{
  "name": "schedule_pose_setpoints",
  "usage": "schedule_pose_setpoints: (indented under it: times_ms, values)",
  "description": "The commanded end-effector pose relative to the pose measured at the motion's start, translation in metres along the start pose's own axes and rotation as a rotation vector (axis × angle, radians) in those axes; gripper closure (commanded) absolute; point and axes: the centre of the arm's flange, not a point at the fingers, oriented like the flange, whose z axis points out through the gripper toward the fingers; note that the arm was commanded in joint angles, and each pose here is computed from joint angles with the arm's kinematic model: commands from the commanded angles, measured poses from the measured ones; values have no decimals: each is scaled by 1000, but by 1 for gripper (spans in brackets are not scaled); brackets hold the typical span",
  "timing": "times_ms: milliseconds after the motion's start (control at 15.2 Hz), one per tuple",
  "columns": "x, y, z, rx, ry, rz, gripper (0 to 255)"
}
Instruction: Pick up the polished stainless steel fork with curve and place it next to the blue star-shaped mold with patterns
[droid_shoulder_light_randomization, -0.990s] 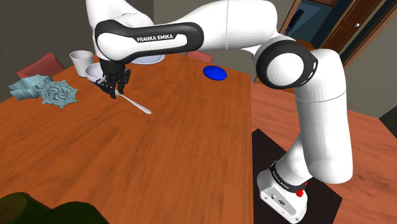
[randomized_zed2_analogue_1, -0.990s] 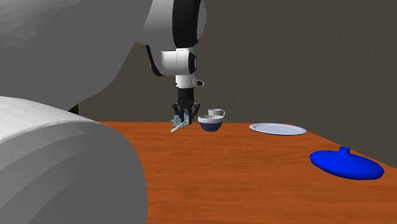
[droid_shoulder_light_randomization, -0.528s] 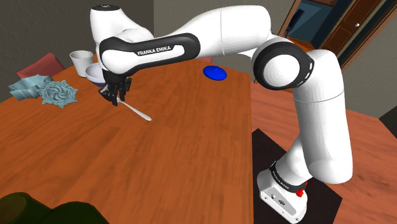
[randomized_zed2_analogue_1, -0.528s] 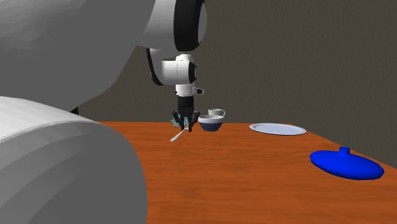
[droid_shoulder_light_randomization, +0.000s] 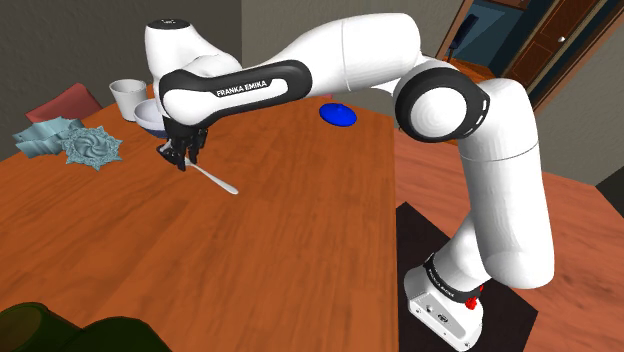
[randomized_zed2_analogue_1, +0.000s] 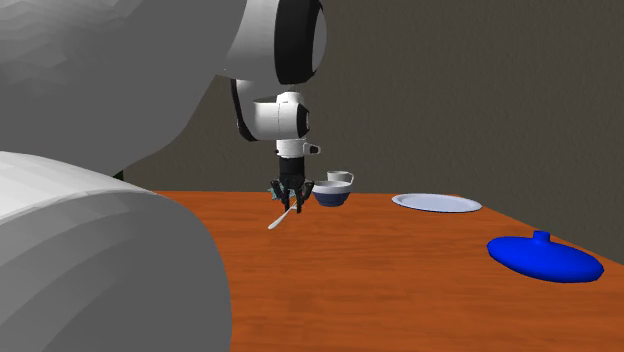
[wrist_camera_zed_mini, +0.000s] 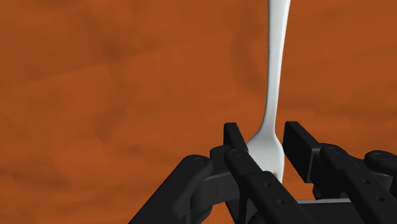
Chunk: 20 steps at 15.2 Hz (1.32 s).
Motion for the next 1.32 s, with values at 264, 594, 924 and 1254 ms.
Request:
schedule_pose_setpoints:
  times_ms: [264,594,924,1254]
  values:
    - [0,0,0,0,0,0,0]
    - [0,0,-26,0,0,0,0]
    - [0,0,-50,0,0,0,0]
    - [0,0,-50,0,0,0,0]
